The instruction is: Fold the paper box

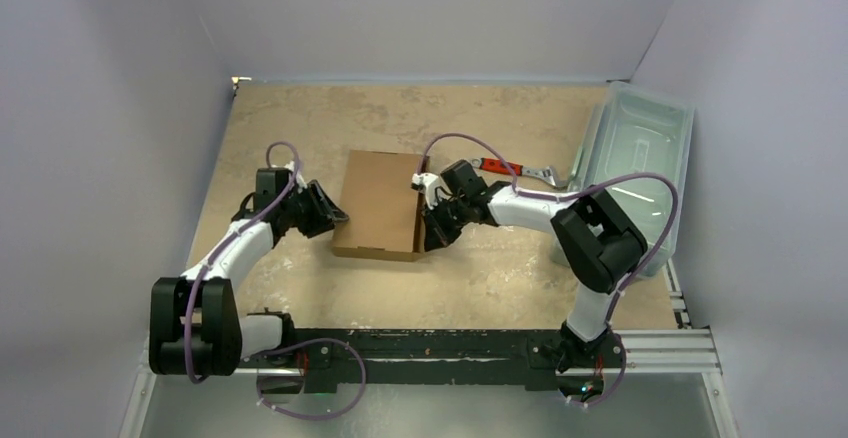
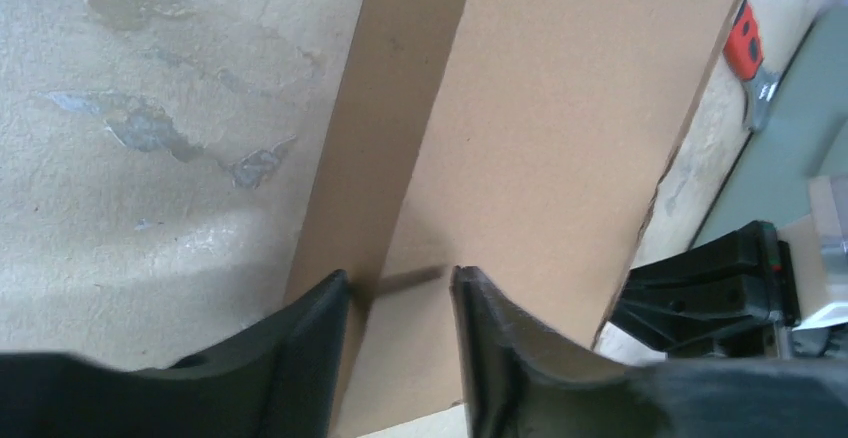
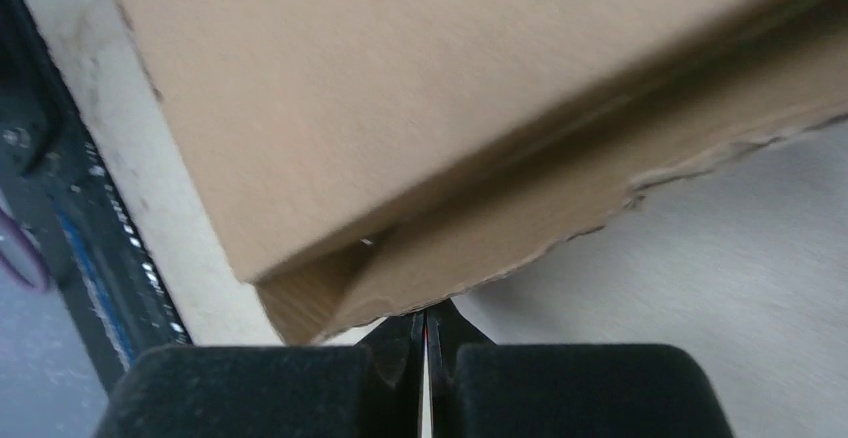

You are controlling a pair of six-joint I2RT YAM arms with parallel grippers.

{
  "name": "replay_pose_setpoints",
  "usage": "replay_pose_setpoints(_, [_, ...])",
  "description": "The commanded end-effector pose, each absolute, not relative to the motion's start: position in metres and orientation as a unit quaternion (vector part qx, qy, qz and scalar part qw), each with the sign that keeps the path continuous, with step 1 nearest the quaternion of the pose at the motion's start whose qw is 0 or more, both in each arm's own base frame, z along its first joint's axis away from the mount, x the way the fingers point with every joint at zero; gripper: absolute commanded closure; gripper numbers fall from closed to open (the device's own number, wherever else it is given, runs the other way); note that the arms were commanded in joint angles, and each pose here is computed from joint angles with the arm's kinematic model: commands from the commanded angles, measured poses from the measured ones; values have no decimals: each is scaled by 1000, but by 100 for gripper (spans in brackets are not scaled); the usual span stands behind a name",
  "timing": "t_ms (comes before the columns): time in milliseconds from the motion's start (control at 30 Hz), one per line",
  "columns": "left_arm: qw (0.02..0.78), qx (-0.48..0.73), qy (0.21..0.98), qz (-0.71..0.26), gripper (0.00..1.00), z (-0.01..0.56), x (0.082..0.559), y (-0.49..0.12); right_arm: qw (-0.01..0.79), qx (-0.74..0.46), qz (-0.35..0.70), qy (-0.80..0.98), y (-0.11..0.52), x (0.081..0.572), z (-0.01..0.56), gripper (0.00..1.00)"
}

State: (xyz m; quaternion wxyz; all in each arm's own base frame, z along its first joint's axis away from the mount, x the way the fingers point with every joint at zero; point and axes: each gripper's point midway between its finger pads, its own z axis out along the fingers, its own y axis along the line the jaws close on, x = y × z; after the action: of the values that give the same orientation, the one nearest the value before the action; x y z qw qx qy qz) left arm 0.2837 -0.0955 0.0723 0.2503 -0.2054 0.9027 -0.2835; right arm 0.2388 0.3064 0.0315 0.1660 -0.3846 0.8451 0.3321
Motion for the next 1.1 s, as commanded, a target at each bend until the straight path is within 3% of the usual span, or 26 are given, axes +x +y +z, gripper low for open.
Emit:
replay_pose_setpoints(0, [255, -215, 888, -317, 66, 77, 278, -113, 163, -330, 405, 837, 364, 223, 67, 100])
replay_pose_setpoints(100, [249, -223, 881, -336, 78, 74, 269, -131, 140, -309, 430, 836, 395, 221, 92, 100])
replay_pose_setpoints(333, [249, -228, 881, -331, 78, 71, 254, -145, 199, -295, 278, 892, 370, 283, 67, 100])
replay_pose_setpoints(400, [271, -227, 880, -318, 75, 82, 259, -139, 222, -300, 256, 892, 354, 291, 66, 100])
replay_pose_setpoints(667, [323, -203, 888, -257, 43, 115, 277, -118, 274, -321, 258, 869, 312, 288, 81, 100])
replay_pose_setpoints(1067, [281, -234, 902, -229, 36, 85, 250, -108, 261, -280, 200, 902, 285, 299, 52, 100])
